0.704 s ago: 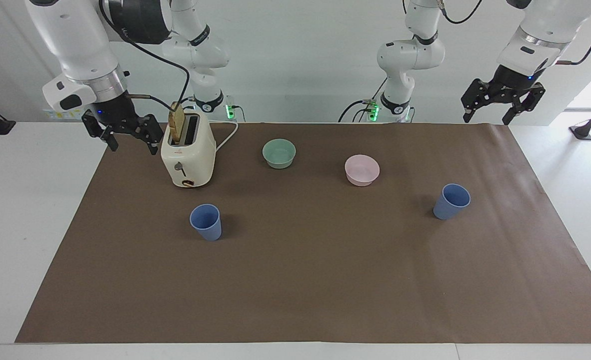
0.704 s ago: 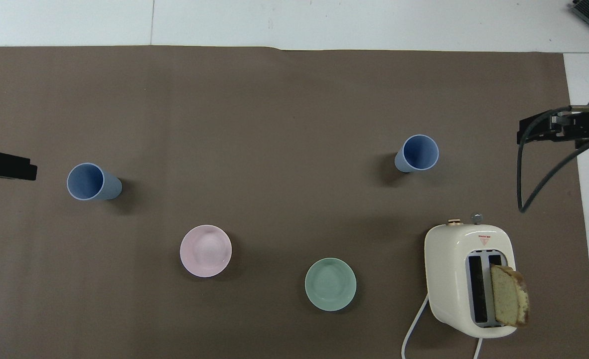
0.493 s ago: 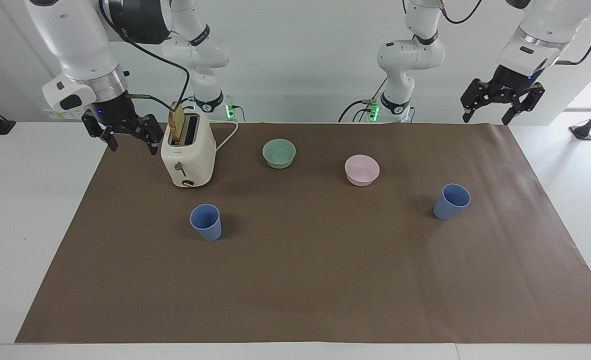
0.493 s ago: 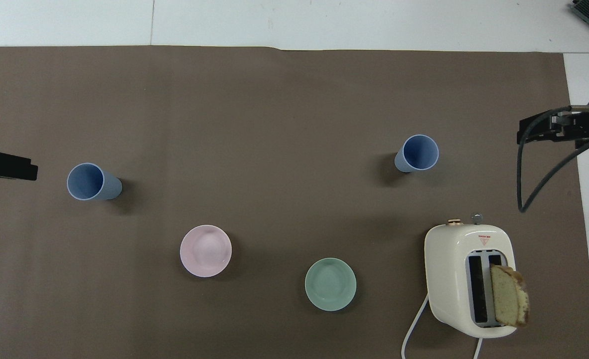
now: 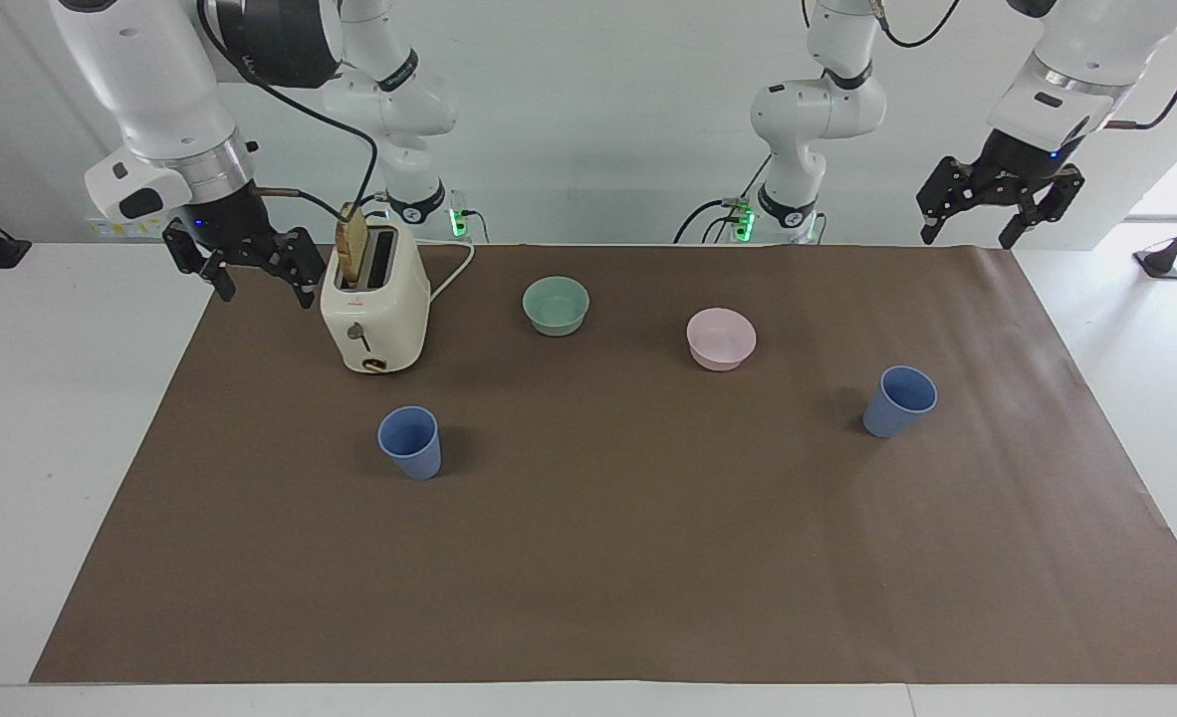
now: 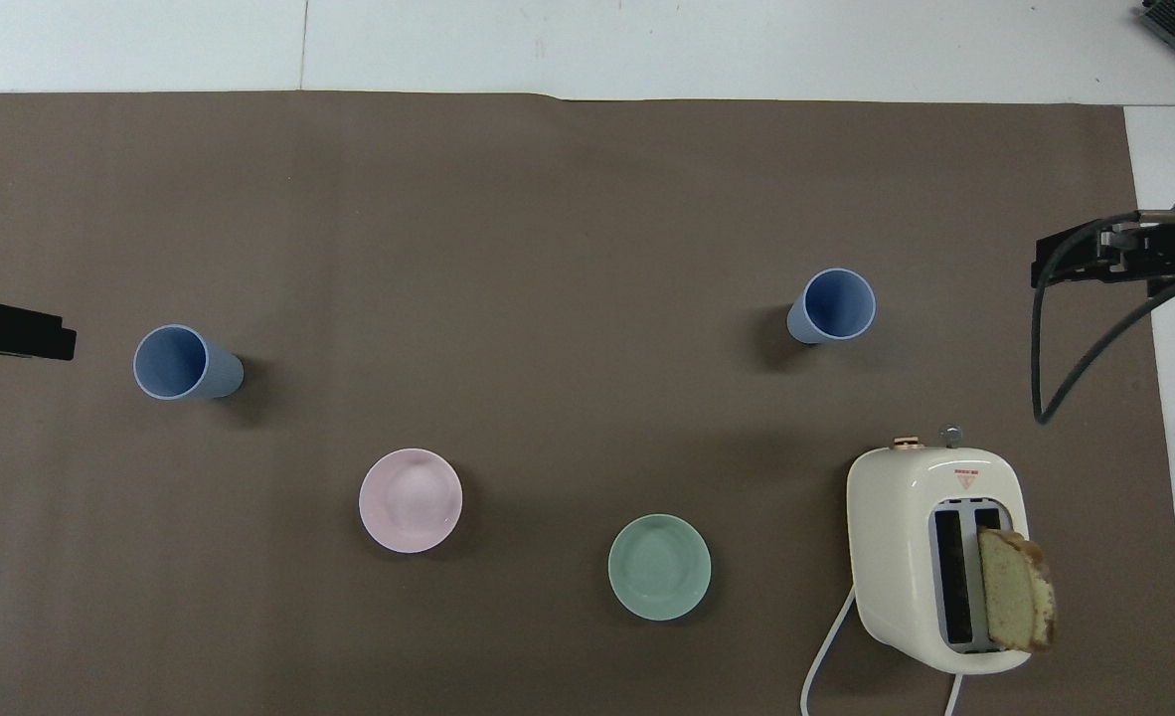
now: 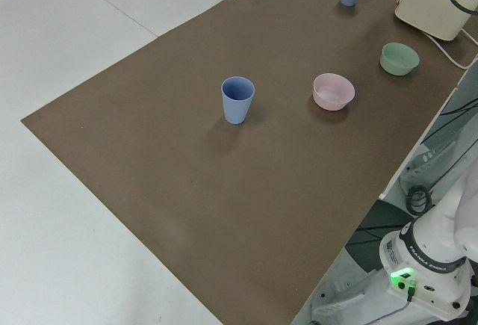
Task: Stack blue cups with both arms
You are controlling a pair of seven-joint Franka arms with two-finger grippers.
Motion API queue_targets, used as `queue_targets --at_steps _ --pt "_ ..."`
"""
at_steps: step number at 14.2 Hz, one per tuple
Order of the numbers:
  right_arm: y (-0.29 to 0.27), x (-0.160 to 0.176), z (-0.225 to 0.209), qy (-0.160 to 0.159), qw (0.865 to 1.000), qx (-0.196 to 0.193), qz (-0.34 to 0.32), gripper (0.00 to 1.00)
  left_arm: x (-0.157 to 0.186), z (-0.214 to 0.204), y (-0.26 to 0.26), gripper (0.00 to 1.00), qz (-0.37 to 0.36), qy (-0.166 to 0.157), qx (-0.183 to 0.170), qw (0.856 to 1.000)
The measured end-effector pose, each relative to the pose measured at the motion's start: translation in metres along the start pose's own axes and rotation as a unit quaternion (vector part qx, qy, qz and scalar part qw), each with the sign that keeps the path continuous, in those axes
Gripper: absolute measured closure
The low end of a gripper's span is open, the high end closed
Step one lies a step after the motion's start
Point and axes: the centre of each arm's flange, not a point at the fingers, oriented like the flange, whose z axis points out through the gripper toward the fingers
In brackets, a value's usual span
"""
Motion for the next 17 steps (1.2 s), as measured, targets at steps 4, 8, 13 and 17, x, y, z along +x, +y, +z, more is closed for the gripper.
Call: queue_targets --at_steps 4,8,13,17 --pt "0.0 0.0 0.0 0.0 1.0 0.0 0.0 0.0 0.0 0.0 -0.001 0.0 -0.001 0.0 0.0 1.0" --pt "0.0 0.0 0.0 0.0 1.0 0.0 0.0 0.0 0.0 0.0 -0.005 0.0 -0.005 0.0 0.0 1.0" --pt "0.0 0.0 0.0 0.0 1.0 0.0 0.0 0.0 -0.001 0.002 -0.02 0.0 -0.018 0.0 0.0 1.0" --pt "0.0 0.0 0.0 0.0 1.0 0.0 0.0 0.0 0.006 0.021 -0.04 0.0 -0.035 0.0 0.0 0.999"
